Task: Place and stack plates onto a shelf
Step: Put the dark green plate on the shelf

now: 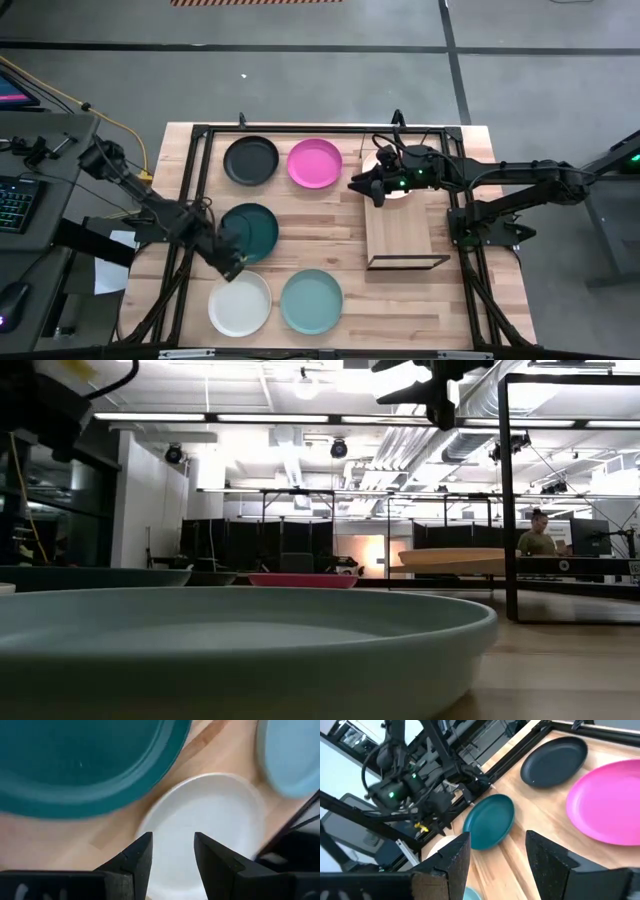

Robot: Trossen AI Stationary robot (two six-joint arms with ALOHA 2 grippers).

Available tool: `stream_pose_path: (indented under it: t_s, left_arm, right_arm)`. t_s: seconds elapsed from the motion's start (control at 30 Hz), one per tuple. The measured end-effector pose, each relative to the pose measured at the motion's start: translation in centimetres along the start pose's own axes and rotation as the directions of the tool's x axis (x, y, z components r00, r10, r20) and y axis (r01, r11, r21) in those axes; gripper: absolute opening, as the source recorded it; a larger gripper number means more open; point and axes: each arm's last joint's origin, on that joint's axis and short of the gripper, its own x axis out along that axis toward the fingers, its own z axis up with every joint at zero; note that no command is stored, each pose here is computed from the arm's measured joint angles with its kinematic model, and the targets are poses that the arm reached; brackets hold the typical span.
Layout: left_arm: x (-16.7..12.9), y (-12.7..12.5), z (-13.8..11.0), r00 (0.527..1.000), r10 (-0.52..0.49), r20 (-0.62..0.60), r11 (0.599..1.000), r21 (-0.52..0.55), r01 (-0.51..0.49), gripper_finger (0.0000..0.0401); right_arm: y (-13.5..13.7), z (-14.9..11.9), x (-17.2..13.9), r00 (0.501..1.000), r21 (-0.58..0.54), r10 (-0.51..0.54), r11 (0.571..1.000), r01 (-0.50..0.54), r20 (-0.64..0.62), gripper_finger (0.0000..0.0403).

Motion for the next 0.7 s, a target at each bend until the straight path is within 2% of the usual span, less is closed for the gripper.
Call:
stream_pose_path:
  t_s: [0.07,0.13,0.23,0.33,0.4,0.7]
  left_arm:
    - [0.5,-0.1,-0.3,1.0,0.029,0.008,0.987,0.16,-0.03,0.0136]
    - [0.9,-0.1,-0.4,0.998,0.064,0.015,0.948,0.313,-0.066,0.0136]
    - [1.7,-0.2,-0.3,0.995,0.102,0.023,0.866,0.491,-0.1,0.0136]
    - [2.4,-0.3,-0.5,0.991,0.135,0.012,0.761,0.639,-0.111,0.0136]
    - [2.8,0.0,-0.6,0.984,0.179,0.004,0.703,0.699,-0.131,0.0136]
    - [3.9,0.1,-1.1,0.962,0.262,0.073,0.562,0.8,-0.213,0.0136]
  right_arm:
    - [-0.1,0.1,0.0,1.0,0.002,-0.009,1.0,0.009,0.002,0.0172]
    - [-0.3,0.1,0.0,1.0,0.009,-0.016,1.0,0.016,0.003,0.0172]
    - [-0.4,0.2,0.0,1.0,0.014,-0.024,1.0,0.024,0.006,0.0172]
    - [-0.5,0.2,0.0,1.0,0.015,-0.029,0.999,0.029,0.001,0.0172]
    - [-0.5,0.2,0.0,1.0,0.014,-0.029,0.999,0.029,0.001,0.0172]
    - [-0.5,0.1,0.0,0.999,0.015,-0.032,0.999,0.032,-0.003,0.0172]
